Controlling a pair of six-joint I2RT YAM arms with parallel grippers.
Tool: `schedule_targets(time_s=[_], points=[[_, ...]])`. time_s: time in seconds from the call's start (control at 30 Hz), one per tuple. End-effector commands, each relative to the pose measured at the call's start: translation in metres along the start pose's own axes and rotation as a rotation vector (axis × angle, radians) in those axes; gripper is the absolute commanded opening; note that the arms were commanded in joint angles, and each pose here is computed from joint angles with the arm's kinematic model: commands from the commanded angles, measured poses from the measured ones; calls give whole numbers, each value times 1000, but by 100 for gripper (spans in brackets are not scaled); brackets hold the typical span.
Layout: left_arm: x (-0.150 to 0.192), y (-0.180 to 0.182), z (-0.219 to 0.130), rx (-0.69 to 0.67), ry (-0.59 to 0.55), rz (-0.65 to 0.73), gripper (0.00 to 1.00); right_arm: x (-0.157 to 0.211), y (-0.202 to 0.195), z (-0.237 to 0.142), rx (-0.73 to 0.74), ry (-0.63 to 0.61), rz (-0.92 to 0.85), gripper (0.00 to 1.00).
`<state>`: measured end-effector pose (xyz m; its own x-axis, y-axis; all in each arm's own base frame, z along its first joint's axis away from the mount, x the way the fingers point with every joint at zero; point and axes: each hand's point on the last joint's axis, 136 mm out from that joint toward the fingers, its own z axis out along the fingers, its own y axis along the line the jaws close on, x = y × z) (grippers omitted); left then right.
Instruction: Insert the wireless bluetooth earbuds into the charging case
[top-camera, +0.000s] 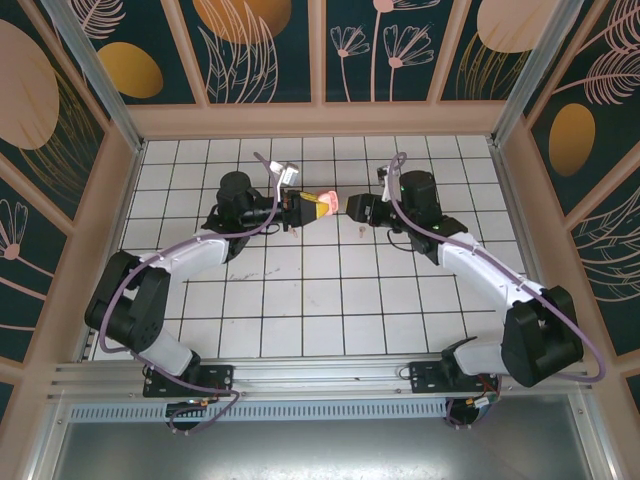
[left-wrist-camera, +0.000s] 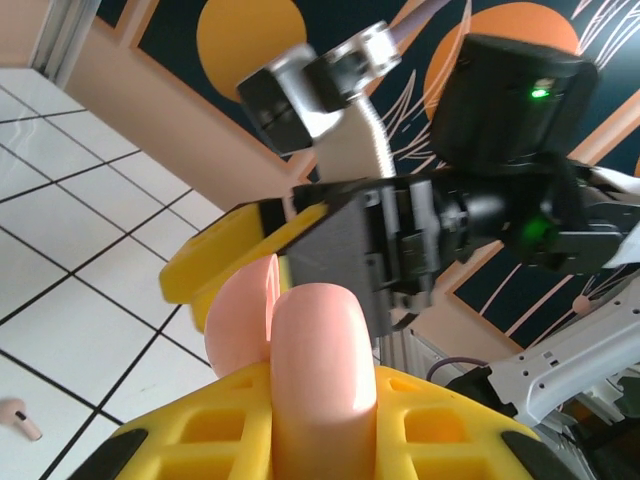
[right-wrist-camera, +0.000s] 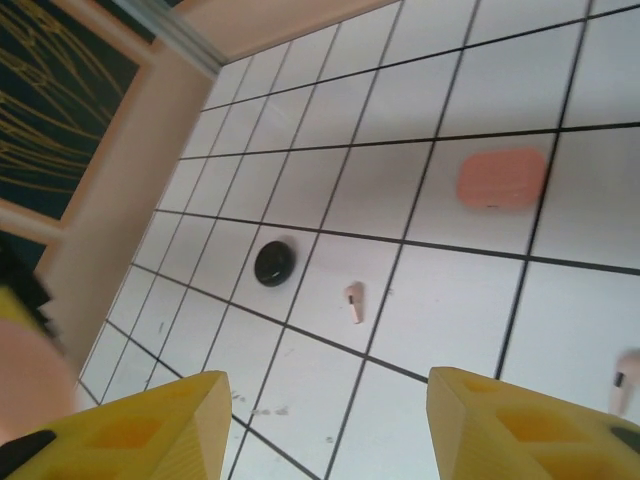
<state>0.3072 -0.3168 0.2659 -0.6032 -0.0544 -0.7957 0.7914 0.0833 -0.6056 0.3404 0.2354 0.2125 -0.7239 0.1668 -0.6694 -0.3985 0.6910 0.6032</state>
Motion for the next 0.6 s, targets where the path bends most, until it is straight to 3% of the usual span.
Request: schedule_targets(time_s=[0.0,0.2,0.57], points=[[-8,-16,1,47,-7,69,0,-3,4,-10,-15,-31,9,55],[-7,-13,2,54,-18,56,0,-5,48,-33,-208,-39,-24,54],[-10,-11,2,64,-54,39,0,-20,79,-28,-271,-59,-44,45]])
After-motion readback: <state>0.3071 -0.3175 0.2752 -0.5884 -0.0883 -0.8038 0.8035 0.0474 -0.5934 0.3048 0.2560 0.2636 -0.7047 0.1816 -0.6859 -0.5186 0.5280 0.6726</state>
